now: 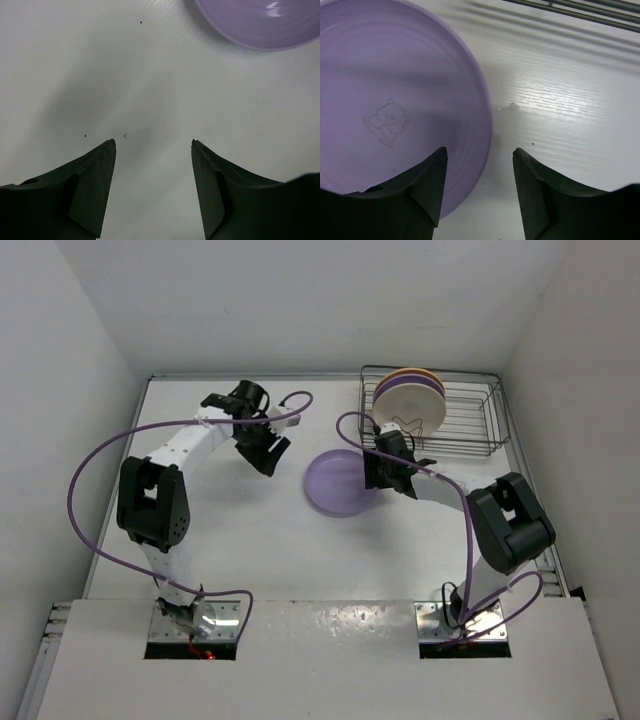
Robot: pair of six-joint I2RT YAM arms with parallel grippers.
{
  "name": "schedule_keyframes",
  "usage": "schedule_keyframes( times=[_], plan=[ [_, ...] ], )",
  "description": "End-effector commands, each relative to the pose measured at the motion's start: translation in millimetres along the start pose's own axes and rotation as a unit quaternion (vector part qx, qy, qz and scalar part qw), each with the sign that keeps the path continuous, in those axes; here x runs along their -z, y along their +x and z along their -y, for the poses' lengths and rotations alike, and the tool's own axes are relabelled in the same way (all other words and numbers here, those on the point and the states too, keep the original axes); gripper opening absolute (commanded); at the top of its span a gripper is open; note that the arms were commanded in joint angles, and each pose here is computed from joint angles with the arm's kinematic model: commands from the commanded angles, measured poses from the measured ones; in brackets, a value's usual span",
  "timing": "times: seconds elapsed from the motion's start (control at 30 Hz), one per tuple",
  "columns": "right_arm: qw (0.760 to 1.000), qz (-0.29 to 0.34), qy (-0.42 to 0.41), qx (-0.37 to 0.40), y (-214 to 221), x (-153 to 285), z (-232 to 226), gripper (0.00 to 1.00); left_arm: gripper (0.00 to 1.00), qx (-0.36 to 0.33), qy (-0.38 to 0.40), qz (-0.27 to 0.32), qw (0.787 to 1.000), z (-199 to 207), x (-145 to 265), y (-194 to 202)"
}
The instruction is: Load the plates into the dish rack
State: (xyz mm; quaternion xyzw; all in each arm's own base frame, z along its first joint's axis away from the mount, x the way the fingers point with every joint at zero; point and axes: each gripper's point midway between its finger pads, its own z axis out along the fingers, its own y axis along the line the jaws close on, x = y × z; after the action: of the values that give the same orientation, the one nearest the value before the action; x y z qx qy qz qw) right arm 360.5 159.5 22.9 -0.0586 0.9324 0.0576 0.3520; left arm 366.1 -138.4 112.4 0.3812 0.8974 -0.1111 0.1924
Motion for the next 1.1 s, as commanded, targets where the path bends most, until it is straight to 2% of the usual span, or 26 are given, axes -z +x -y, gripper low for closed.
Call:
schedule_keyframes(
  times=[0.0,0.13,0.27,0.3,0.33,0.37,0.43,0.5,0.57,0.6,0.63,0.8,0.83,0.9,0.97,1.07],
  plan=[
    [0.999,0.013,0.05,-0.01,-6.9,2.7,9.7,0.55,0.67,-0.002,-0.01,0.048,0.999,0.0,24.5,-16.6],
    [0.999,-0.01,0.031,0.003,12.8,-7.4,6.3,0.48,0.67,-0.002,-0.01,0.048,0.999,0.0,24.5,-16.6],
    [1.0,-0.006,0.004,-0.015,12.7,-22.3,7.7,0.33,0.67,-0.004,-0.014,0.056,0.998,-0.7,27.6,-19.9],
    [1.0,-0.025,0.007,0.004,18.0,-25.9,11.3,0.14,0.67,-0.004,-0.014,0.056,0.998,-0.7,27.7,-19.9],
    [1.0,-0.023,0.001,0.012,11.3,-25.3,9.7,0.03,0.67,-0.004,-0.014,0.056,0.998,-0.7,27.7,-19.9],
    [0.999,-0.024,0.003,0.024,9.7,-23.4,9.7,0.0,0.67,-0.004,-0.014,0.056,0.998,-0.7,27.7,-19.9],
    [0.995,-0.009,-0.004,0.102,8.2,-17.6,8.4,0.0,0.67,-0.001,-0.018,0.06,0.998,-3.7,31.7,-19.8],
    [0.986,0.046,-0.032,0.159,-13.9,-6.7,-4.5,0.0,0.67,0.0,-0.016,0.056,0.998,-2.7,29.7,-16.8],
    [0.963,0.088,-0.082,0.242,-20.9,14.3,-16.4,0.0,0.67,0.0,-0.016,0.056,0.998,-2.7,29.7,-16.8],
    [0.956,0.111,-0.093,0.255,-28.2,19.9,-19.4,0.0,0.67,0.005,-0.016,0.052,0.998,-5.0,28.5,-12.5],
    [0.94,0.147,-0.1,0.29,-49.5,36.6,-24.3,0.0,0.67,0.004,-0.018,0.056,0.998,-6.1,28.4,-14.4],
    [0.916,0.206,-0.116,0.325,-111.6,73.4,-22.3,0.0,0.67,0.008,-0.02,0.056,0.998,-9.5,27.2,-12.0],
    [0.901,0.233,-0.11,0.35,-135.7,85.1,-22.9,0.0,0.67,0.009,-0.018,0.052,0.998,-9.8,24.0,-10.8],
    [0.879,0.259,-0.117,0.383,-151.1,98.6,-21.5,0.0,0.67,0.009,-0.018,0.052,0.998,-9.8,24.0,-10.8],
    [0.852,0.313,-0.098,0.408,-187.9,118.0,-18.8,0.0,0.67,0.013,-0.021,0.052,0.998,-13.1,24.9,-9.3],
    [0.802,0.39,-0.052,0.45,-244.3,154.0,-5.9,0.0,0.67,0.013,-0.023,0.053,0.998,-16.6,25.8,-7.8]
  ],
)
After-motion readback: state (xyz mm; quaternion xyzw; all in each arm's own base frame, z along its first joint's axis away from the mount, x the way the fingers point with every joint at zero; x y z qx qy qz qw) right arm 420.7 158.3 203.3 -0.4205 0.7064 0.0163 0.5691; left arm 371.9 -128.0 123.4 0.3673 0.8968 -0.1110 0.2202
